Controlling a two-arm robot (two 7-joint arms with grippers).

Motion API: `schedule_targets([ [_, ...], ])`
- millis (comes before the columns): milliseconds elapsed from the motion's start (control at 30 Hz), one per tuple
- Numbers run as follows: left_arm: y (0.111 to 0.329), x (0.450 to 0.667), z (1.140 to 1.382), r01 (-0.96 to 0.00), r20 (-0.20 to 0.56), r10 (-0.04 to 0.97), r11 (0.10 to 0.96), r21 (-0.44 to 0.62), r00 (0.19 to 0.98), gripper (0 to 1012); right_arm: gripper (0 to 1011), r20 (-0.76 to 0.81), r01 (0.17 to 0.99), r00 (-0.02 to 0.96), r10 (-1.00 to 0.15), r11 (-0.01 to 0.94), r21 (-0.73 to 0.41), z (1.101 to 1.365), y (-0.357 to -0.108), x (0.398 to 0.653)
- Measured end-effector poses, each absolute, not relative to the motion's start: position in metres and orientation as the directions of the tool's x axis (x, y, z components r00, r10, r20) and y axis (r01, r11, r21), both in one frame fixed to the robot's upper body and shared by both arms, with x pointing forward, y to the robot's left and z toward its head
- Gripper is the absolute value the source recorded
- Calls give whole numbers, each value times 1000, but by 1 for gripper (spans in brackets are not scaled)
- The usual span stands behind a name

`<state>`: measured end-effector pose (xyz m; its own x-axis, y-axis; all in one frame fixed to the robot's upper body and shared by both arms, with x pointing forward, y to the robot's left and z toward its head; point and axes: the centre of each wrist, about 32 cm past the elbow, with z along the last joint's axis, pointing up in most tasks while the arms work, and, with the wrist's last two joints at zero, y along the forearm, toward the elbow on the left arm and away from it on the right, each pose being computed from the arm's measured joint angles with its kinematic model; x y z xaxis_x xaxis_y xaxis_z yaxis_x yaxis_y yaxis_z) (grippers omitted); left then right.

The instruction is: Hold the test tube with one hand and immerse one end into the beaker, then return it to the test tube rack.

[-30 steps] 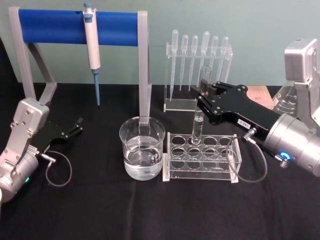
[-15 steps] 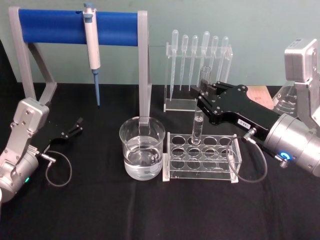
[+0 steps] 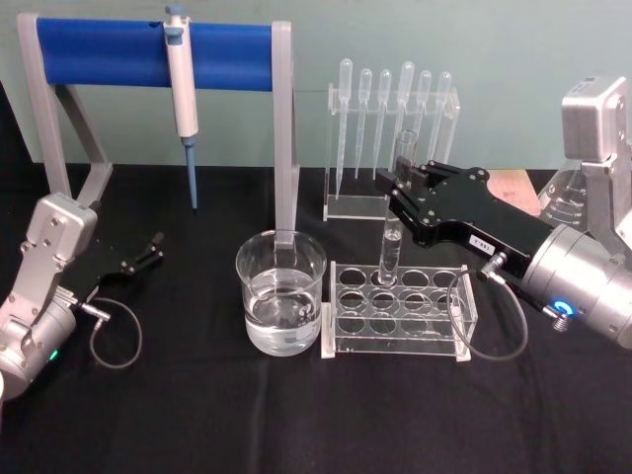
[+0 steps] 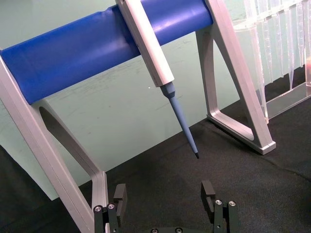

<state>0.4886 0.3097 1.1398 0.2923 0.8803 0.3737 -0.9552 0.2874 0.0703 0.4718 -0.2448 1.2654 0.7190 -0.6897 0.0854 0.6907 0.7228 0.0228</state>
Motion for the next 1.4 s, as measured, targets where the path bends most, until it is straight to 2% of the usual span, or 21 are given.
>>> schedule_targets([
  [1267,310,489,1140,-955,374,880,287,70,292,1000,224,86,690,719,-690,723,23,1266,-245,472],
  [1400,310,489,1140,-955,374,880,287,70,292,1000,224,98,674,733,-673,738,35,1272,-237,476],
])
